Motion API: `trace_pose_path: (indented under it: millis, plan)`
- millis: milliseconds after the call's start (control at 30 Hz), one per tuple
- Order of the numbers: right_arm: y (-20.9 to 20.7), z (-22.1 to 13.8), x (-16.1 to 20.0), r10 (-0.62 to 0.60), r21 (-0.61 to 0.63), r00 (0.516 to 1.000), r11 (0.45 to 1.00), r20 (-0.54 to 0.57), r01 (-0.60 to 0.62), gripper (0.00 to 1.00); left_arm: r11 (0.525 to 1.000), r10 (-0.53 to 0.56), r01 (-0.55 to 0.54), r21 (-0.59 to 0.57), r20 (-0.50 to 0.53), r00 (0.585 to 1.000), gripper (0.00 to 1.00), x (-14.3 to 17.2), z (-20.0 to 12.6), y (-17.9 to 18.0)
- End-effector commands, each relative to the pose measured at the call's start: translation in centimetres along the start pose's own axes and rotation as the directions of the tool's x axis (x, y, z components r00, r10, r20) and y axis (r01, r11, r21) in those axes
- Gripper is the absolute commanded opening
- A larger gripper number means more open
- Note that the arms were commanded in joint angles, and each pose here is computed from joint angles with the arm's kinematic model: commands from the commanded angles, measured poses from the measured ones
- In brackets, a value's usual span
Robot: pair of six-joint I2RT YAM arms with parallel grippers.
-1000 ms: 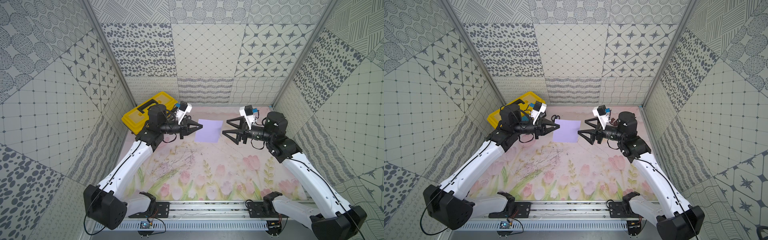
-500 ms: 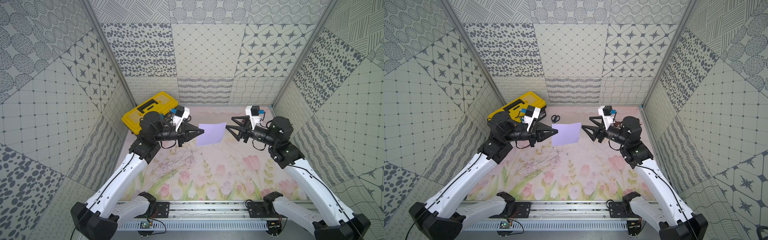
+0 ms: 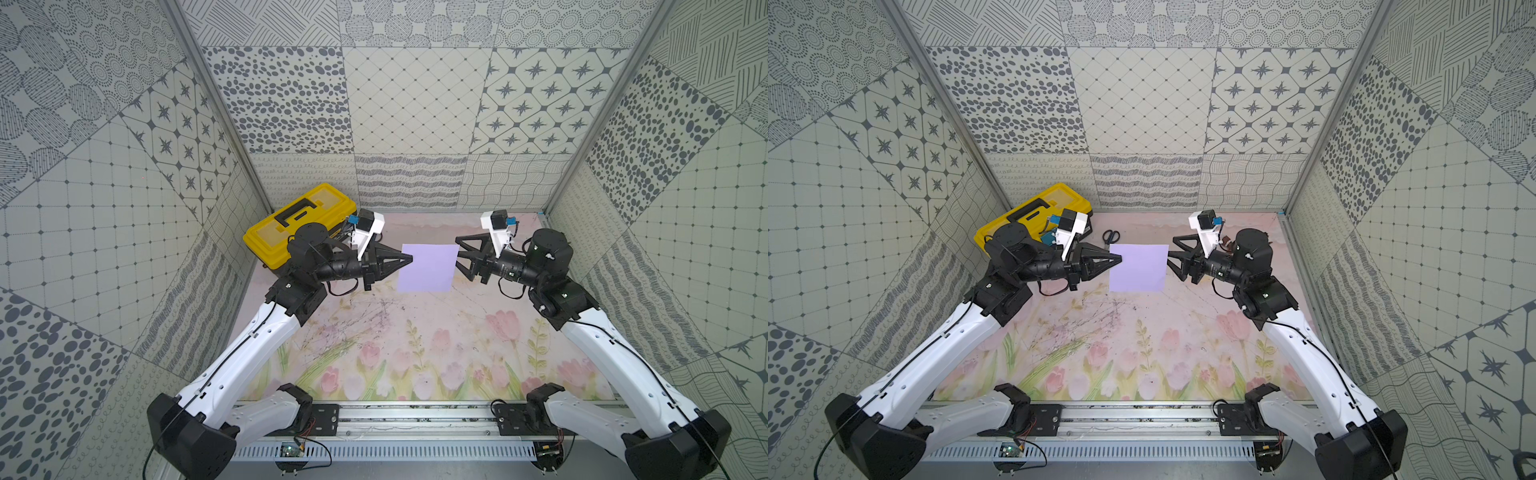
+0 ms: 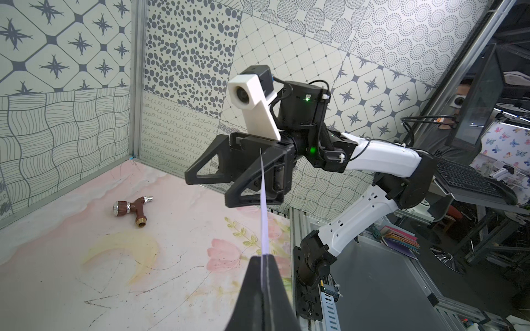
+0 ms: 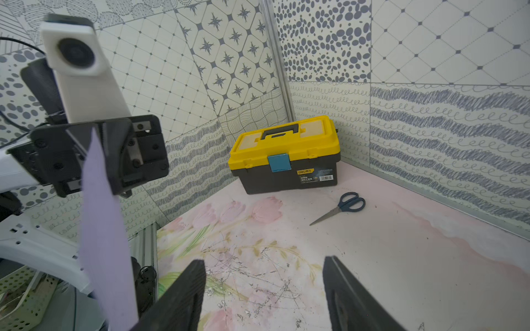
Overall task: Fold the square paper along the opposite sides
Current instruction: Fold the paper.
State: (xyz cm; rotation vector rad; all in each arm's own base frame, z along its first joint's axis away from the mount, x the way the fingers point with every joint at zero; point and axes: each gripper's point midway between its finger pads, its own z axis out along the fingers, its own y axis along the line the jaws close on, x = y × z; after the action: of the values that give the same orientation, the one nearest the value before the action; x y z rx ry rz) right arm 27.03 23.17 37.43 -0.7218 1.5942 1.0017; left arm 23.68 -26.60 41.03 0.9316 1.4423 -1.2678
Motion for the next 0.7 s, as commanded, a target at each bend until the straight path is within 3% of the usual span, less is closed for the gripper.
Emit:
trace_pose_path:
  millis: [0,200,667]
  plan:
    - [2.9,-0.8,-1.8,-0.053,-0.096,0.997,0.994,0.049,0.057,0.70,0.995,0.064,-0.061,-0.074,0.048,0.997,0.00,-1.5,0.1,1.2]
    - [3.8,-0.5,-1.2,-0.056,-0.121,0.998,0.991,0.029,0.060,0.69,0.988,0.072,-0.062,-0.143,0.065,0.995,0.00,-1.8,0.1,2.5]
    - [4.5,-0.2,-0.9,-0.060,-0.140,0.998,0.988,0.019,0.062,0.69,0.983,0.074,-0.064,-0.172,0.053,0.996,0.00,-1.5,0.1,3.1]
